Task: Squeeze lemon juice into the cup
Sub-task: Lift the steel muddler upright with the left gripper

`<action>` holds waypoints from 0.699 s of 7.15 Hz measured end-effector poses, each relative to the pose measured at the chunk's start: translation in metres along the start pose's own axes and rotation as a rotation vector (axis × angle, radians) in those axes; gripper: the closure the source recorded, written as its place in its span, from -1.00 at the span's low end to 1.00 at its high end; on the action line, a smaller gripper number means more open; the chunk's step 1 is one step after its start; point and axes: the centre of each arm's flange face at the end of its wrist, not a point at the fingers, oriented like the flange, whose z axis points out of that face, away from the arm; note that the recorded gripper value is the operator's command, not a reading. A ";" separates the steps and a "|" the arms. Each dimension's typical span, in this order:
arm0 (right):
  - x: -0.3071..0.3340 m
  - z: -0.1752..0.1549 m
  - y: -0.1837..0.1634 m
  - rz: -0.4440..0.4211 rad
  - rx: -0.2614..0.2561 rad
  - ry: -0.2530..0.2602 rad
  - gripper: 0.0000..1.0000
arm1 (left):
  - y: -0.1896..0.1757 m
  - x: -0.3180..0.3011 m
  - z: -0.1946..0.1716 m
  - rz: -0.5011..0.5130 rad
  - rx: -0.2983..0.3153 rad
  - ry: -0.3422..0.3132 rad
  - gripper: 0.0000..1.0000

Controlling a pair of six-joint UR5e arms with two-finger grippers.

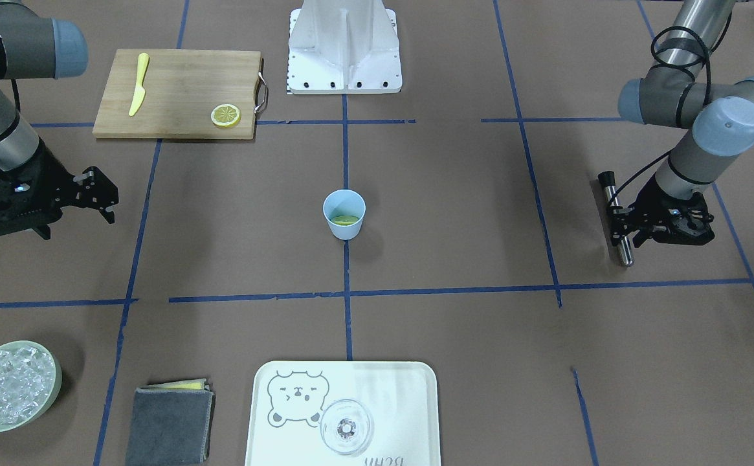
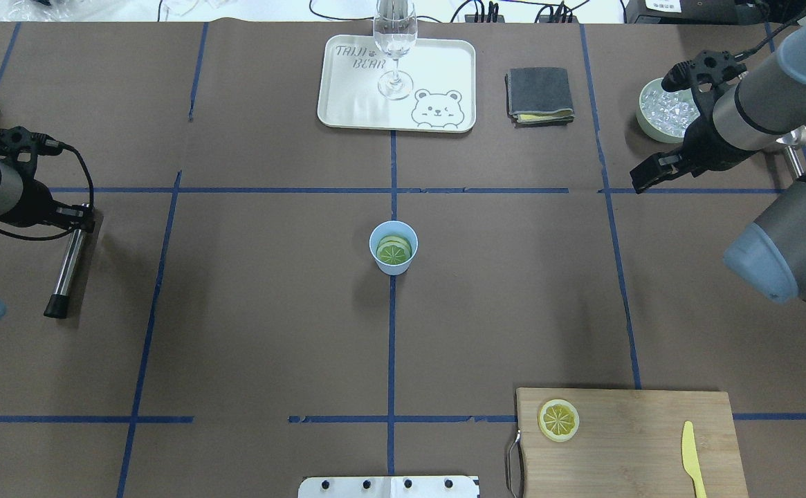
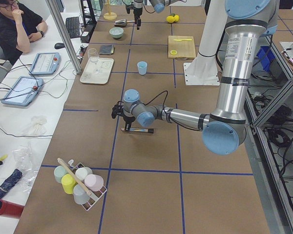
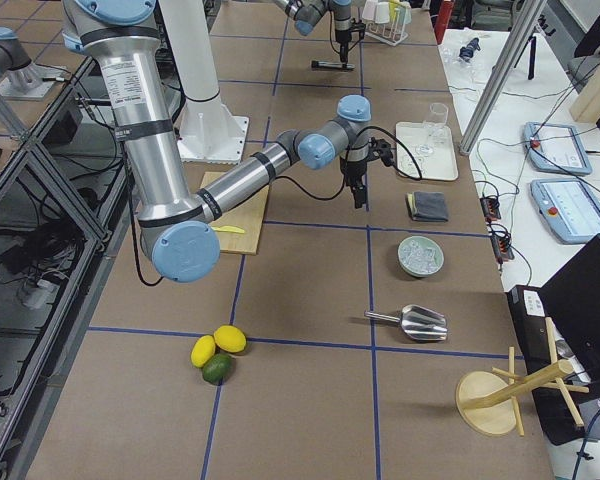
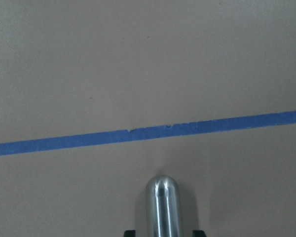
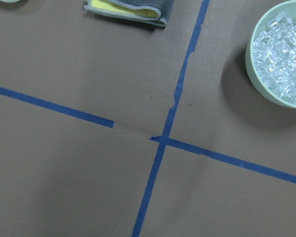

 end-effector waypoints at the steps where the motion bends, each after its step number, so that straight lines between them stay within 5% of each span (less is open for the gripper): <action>1: 0.000 0.000 0.000 -0.001 0.001 -0.001 -1.00 | 0.001 0.001 0.001 0.002 -0.002 0.000 0.05; 5: -0.001 -0.002 0.000 -0.001 0.003 -0.002 -1.00 | 0.002 0.001 0.003 0.004 -0.007 -0.002 0.08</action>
